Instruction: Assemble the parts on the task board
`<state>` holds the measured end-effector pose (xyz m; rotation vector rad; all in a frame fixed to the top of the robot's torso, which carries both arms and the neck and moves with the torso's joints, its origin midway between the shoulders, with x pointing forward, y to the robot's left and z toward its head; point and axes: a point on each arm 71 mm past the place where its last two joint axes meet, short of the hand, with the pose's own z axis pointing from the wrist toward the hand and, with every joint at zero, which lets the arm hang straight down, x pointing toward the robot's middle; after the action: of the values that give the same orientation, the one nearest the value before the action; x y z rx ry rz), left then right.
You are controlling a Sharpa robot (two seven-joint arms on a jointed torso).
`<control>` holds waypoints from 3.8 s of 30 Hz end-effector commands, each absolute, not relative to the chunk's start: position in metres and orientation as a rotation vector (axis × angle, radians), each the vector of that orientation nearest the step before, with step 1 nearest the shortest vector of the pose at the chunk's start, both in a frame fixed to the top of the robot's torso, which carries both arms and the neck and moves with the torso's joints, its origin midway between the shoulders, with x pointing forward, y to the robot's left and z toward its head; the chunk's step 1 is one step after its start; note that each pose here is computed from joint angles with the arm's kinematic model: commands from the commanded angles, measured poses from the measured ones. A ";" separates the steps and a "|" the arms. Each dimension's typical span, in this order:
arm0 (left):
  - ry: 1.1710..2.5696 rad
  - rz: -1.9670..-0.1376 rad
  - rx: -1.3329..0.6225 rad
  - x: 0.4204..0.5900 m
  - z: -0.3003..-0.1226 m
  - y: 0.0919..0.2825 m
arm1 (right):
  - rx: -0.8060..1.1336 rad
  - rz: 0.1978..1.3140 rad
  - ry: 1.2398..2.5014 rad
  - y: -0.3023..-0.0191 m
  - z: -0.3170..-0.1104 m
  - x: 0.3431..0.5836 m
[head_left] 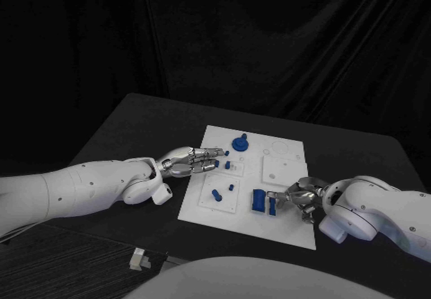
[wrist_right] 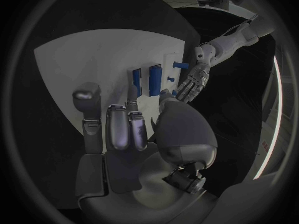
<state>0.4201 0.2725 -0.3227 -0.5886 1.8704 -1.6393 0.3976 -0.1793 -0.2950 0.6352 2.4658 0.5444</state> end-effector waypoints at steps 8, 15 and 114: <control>1.760 -1.760 -0.549 0.417 -0.316 0.270 | 0.663 0.558 2.447 -0.181 -0.295 0.397; 1.749 -1.763 -0.547 0.416 -0.316 0.271 | 0.706 0.633 2.312 -0.185 -0.286 0.399; 1.218 -1.229 -1.209 0.462 -0.224 0.192 | 1.209 1.229 1.218 -0.192 -0.224 0.462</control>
<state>0.4621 0.1912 -0.2233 -1.1774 1.2317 -1.2628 0.4620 -0.1912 -0.2223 1.1904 1.2134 1.2548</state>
